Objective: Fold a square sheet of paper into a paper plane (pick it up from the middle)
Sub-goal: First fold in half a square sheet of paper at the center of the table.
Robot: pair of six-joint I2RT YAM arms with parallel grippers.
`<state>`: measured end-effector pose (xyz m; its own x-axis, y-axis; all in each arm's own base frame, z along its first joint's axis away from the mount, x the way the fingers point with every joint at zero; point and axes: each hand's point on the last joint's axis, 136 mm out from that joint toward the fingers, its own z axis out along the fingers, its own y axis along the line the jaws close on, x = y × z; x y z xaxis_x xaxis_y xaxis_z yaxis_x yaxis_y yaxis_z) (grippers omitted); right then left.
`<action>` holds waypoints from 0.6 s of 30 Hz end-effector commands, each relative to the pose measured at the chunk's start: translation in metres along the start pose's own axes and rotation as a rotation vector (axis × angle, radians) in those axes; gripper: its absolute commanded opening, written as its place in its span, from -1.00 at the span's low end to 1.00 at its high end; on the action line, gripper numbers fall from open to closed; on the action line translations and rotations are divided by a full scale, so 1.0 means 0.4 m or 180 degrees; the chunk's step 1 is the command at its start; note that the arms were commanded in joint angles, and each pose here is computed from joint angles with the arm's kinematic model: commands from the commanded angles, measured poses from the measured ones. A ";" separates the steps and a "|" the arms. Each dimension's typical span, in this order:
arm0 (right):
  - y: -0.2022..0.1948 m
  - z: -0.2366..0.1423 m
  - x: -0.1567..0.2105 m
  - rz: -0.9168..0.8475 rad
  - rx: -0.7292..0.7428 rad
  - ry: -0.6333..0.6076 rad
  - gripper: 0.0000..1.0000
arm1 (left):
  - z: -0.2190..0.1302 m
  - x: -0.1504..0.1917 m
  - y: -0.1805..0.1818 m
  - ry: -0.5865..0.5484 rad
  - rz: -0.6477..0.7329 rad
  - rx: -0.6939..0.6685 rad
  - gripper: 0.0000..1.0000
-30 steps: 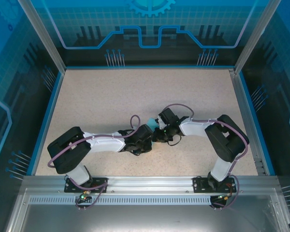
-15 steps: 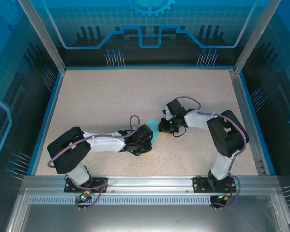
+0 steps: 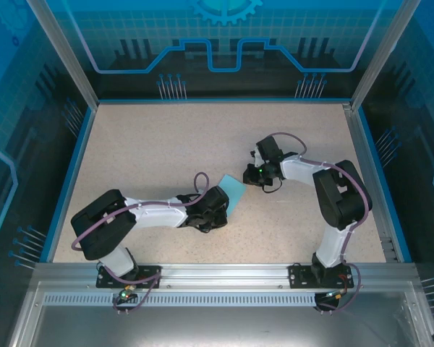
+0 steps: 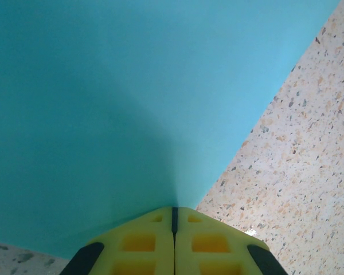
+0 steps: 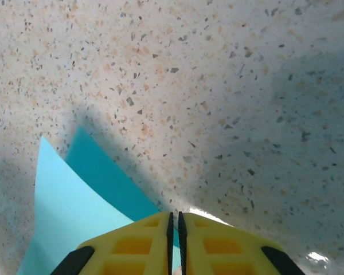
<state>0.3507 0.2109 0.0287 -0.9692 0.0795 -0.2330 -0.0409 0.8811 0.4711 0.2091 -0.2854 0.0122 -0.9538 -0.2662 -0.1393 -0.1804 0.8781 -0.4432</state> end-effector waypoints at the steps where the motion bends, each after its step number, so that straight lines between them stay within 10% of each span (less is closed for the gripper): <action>1: 0.048 -0.061 0.002 -0.0197 -0.0090 -0.0149 -0.72 | 0.025 0.060 0.108 0.0289 -0.0018 -0.0464 -0.88; 18: 0.140 0.051 0.261 -0.0209 -0.0505 0.0616 -0.73 | 0.010 0.043 0.075 0.0204 0.0033 -0.0327 -0.88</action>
<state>0.2608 0.2763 0.0245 -0.9846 -0.0862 -0.1524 -0.1590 0.8043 0.5726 0.2091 -0.2854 0.0123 -0.9542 -0.2639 -0.1406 -0.1777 0.8787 -0.4431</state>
